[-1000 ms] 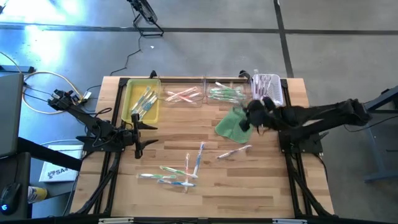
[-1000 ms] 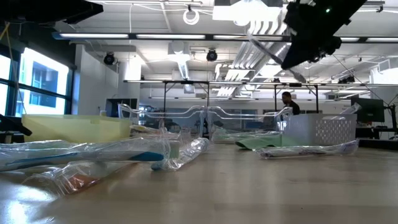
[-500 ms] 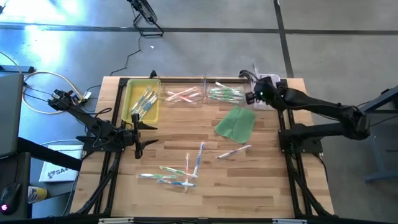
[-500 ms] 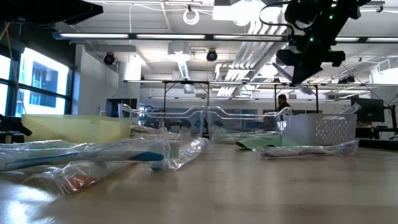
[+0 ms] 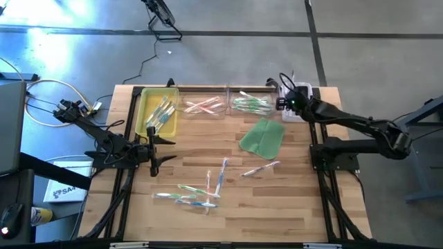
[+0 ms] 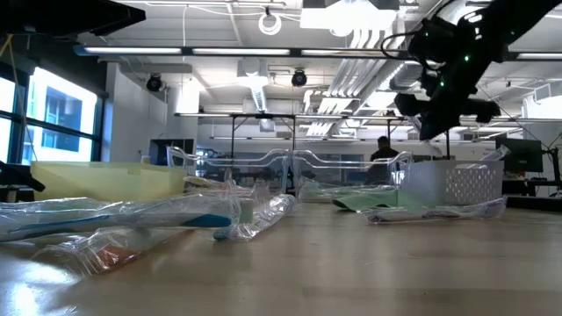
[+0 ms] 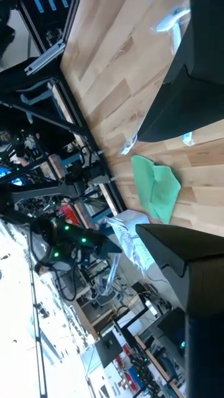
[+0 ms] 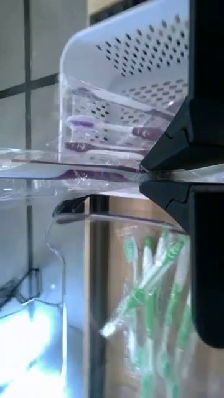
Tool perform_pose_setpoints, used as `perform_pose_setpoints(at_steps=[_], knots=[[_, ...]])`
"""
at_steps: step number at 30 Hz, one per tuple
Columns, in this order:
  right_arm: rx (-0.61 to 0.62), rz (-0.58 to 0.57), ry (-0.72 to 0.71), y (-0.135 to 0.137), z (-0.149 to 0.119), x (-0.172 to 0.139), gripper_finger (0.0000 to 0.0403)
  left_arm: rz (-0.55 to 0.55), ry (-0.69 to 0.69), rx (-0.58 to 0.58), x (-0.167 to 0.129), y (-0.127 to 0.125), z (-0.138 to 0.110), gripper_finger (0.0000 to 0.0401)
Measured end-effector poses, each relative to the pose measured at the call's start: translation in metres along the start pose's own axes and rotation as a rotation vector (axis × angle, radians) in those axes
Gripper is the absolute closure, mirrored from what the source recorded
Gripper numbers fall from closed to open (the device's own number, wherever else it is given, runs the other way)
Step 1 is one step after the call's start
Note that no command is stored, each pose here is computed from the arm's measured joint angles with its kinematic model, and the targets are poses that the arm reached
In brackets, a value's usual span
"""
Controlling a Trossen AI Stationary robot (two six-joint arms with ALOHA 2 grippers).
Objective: Pick & Place Toothbrushes
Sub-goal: Put the purple toothbrush into the white bin
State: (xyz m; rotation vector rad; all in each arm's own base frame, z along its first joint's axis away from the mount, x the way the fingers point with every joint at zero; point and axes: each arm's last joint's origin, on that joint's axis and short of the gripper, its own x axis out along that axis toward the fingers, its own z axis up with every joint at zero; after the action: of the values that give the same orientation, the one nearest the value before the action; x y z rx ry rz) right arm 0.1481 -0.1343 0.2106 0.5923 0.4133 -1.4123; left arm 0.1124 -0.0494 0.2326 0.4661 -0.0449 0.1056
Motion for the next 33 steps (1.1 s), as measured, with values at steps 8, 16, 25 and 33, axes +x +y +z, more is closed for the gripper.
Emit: perform_pose_setpoints(at_steps=[8, 16, 25, 33], knots=[[0.036, -0.051, -0.004, -0.015, -0.018, 0.014, 0.0395, -0.017, 0.032, 0.005, 0.000, -0.002, -0.004, 0.0181], [0.040, -0.059, 0.007, -0.019, -0.019, 0.017, 0.0356, -0.018, 0.033, 0.006, 0.000, -0.002, -0.004, 0.0181], [0.040, -0.058, 0.008, -0.019, -0.019, 0.017, 0.0281, -0.018, 0.032, 0.006, 0.000, -0.002, -0.004, 0.0181], [0.049, -0.043, 0.001, -0.018, -0.018, 0.017, 0.0286, -0.017, 0.032, 0.005, 0.000, -0.002, -0.004, 0.0181]])
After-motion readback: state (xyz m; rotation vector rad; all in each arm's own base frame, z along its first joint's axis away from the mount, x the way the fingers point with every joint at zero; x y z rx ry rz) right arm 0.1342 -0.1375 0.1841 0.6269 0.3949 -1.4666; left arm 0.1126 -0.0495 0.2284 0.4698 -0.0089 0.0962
